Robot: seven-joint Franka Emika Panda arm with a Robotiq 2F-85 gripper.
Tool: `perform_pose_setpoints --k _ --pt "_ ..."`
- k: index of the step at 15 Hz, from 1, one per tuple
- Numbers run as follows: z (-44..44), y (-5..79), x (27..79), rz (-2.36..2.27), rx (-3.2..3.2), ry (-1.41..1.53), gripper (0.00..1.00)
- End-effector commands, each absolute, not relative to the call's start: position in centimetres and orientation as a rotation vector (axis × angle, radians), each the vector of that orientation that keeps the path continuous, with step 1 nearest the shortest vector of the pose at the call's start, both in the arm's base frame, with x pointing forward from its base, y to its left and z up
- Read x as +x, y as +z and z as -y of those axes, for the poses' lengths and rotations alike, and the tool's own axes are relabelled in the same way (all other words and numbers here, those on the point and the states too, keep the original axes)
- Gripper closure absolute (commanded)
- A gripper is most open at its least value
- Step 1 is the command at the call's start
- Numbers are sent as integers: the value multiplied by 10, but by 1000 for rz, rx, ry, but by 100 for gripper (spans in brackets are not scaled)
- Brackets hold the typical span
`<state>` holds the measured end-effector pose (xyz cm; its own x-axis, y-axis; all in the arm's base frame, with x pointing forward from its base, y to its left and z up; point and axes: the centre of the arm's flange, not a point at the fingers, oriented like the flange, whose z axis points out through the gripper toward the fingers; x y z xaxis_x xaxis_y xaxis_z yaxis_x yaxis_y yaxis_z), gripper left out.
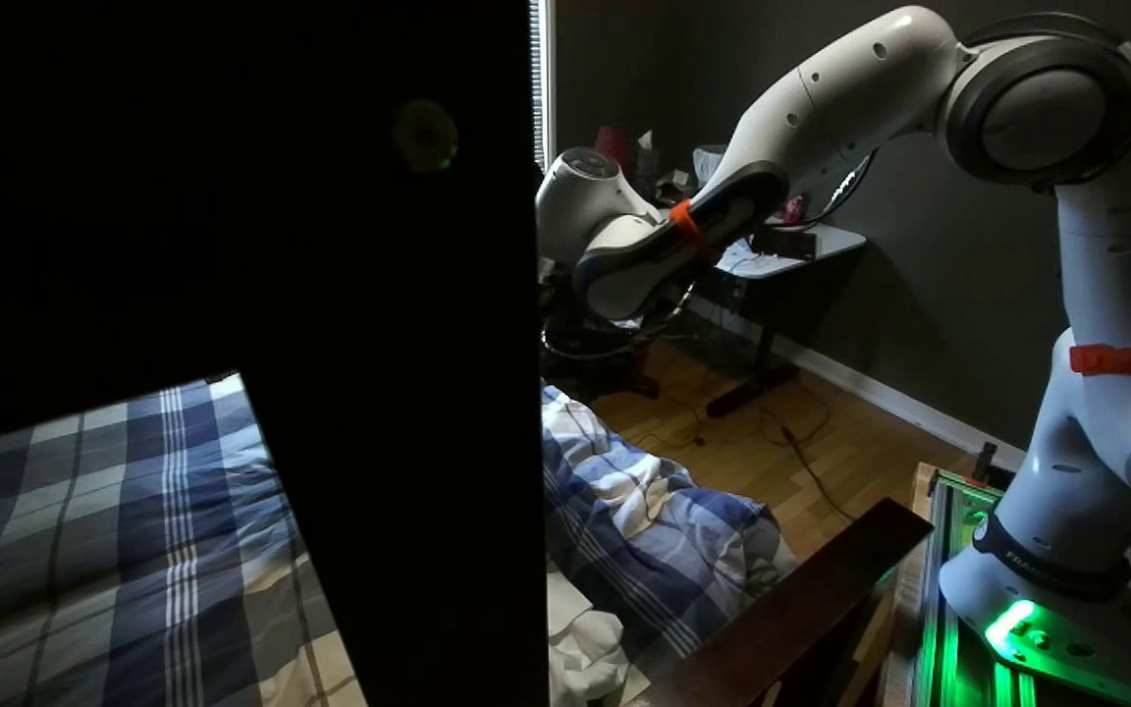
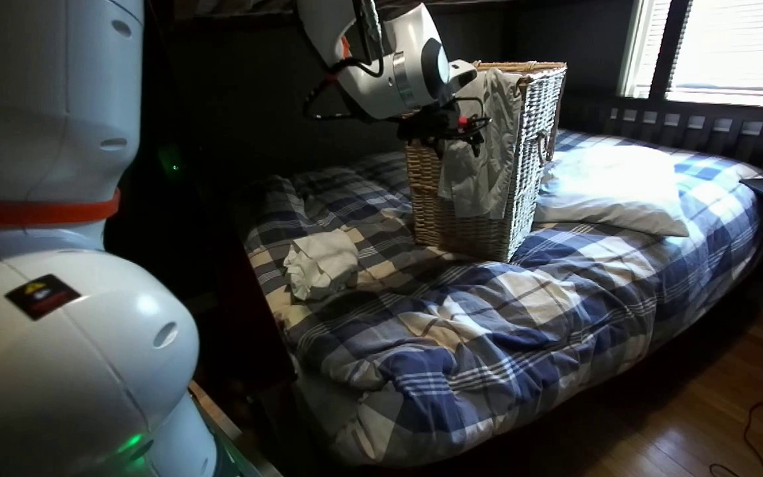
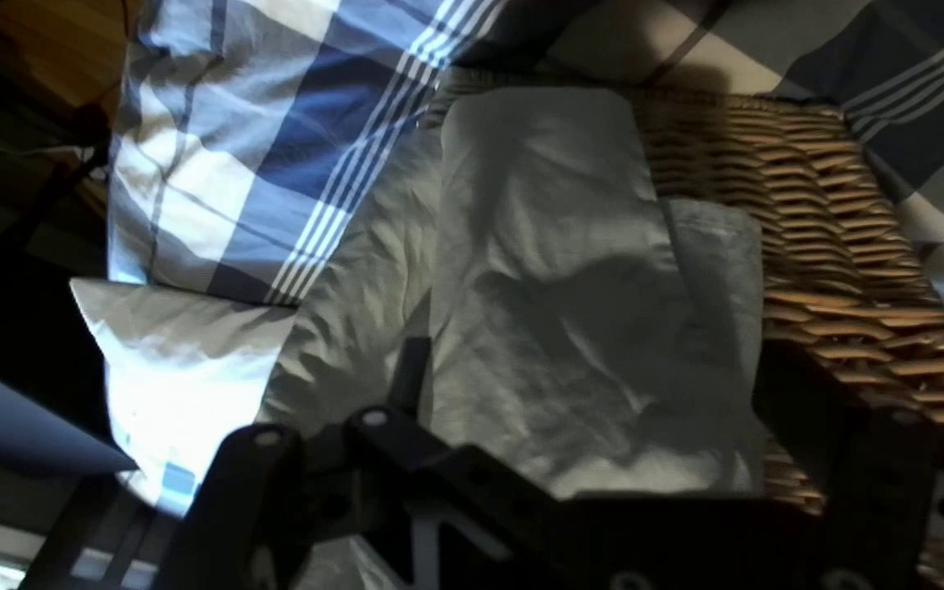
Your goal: Put the white pillowcase in the basket
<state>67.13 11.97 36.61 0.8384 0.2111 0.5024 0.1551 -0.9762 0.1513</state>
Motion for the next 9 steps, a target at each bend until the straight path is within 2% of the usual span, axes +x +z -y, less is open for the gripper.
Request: perform_pose_setpoints --k 1,9 --pt "-130 349 665 -332 2843 989 0" --pt "-135 317 674 -463 2779 1081 0"
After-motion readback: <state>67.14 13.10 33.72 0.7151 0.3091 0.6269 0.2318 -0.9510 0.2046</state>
